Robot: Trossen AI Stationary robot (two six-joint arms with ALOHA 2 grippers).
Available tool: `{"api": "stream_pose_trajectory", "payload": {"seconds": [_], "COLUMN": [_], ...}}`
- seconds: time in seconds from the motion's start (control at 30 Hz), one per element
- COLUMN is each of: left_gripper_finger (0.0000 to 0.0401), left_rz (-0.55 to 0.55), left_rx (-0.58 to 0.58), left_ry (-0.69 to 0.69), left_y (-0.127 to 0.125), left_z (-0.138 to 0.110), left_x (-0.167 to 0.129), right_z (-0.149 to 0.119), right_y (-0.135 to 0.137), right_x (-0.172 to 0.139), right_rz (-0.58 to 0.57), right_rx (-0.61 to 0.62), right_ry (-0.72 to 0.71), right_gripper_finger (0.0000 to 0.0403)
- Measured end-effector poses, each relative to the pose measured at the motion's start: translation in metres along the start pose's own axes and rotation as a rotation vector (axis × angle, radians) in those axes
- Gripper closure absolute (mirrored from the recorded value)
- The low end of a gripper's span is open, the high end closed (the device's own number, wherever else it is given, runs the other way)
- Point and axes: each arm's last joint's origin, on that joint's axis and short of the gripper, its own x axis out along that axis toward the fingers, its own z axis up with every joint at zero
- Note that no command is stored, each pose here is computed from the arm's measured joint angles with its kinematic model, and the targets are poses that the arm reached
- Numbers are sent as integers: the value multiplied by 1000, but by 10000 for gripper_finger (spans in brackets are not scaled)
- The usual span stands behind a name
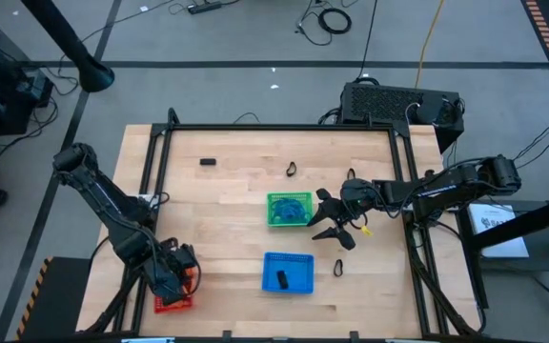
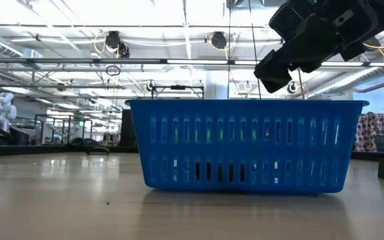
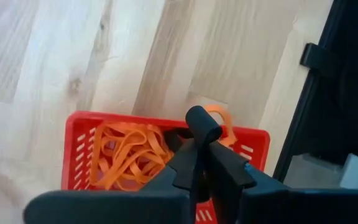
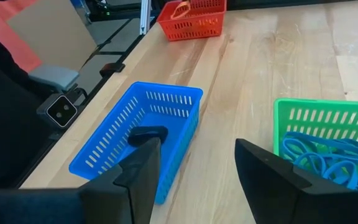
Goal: Sort rubber bands into baskets
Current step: Put the black rubberband into the blue bin
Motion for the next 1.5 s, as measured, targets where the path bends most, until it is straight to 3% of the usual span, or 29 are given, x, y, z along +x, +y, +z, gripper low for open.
{"api": "stream_pose_trajectory", "payload": {"seconds": [0.33,0.5,0.6,0.77,1.0,1.23,1.37,1.5], "left_gripper_finger": [339,329,340,392,398,399,400,400], "left_rz": [58,72,23,14,30,67,42,-27], "left_rx": [-32,7,98,181,216,385,490,667], "left_ry": [22,29,9,-20,-49,-363,-557,-717], "left_y": [4,2,-2,-3,-2,-8,-16,-26], "left_z": [-2,-1,3,9,12,38,71,110], "left_x": [3,9,10,9,9,6,11,31], "right_z": [0,0,0,0,0,0,0,0], "right_y": [0,0,0,0,0,0,0,0], "right_x": [0,0,0,0,0,0,0,0], "right_rz": [0,0,0,0,0,0,0,0], "right_rx": [8,4,0,5,21,18,33,42], "right_ry": [0,0,0,-1,0,0,0,0], "right_gripper_finger": [204,204,204,204,204,204,204,204]}}
